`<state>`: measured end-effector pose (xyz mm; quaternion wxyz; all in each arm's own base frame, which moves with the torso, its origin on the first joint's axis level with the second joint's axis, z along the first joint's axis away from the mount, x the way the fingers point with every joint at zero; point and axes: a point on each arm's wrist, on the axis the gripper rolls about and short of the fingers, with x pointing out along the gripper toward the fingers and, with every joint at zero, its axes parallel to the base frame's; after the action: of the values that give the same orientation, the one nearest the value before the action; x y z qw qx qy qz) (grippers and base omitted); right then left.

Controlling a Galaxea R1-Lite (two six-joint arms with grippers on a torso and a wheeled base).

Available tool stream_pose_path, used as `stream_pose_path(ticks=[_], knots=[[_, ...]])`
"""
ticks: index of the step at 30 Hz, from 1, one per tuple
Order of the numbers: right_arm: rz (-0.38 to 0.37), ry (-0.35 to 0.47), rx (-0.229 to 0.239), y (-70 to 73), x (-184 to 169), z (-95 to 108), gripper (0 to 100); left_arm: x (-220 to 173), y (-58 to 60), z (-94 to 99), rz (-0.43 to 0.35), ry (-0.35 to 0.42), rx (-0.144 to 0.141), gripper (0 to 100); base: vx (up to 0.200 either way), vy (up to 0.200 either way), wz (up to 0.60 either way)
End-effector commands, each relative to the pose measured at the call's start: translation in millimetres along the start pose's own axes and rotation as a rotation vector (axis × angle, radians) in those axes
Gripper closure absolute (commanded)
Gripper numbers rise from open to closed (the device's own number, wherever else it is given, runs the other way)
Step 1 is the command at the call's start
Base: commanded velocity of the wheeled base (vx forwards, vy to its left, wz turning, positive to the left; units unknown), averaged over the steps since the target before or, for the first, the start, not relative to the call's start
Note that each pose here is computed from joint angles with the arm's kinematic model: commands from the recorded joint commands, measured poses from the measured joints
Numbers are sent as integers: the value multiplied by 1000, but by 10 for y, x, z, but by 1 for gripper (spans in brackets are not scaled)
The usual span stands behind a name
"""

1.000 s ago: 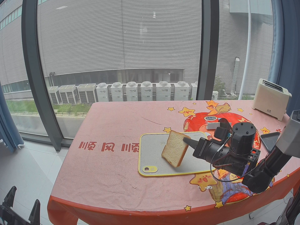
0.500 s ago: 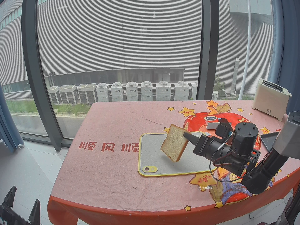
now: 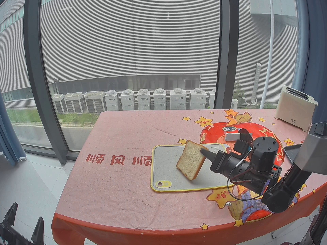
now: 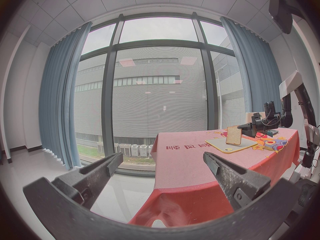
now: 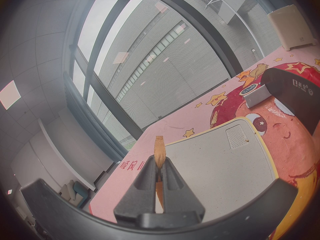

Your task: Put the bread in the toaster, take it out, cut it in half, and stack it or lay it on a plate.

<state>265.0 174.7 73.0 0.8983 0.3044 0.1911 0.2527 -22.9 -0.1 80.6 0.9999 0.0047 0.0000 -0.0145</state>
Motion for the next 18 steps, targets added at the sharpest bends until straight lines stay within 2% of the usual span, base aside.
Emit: stream_pose_path(ticks=[1,6,7,18], knots=[[0,1,0,-2,1,-2,100,0,-1,-48,0,0,0,0,0,0,0],[0,1,0,-2,1,-2,100,0,-1,-48,0,0,0,0,0,0,0],[0,1,0,-2,1,-2,0,0,-1,-48,0,0,0,0,0,0,0],[4,-28,2,40,0,52,0,0,-1,-48,0,0,0,0,0,0,0]])
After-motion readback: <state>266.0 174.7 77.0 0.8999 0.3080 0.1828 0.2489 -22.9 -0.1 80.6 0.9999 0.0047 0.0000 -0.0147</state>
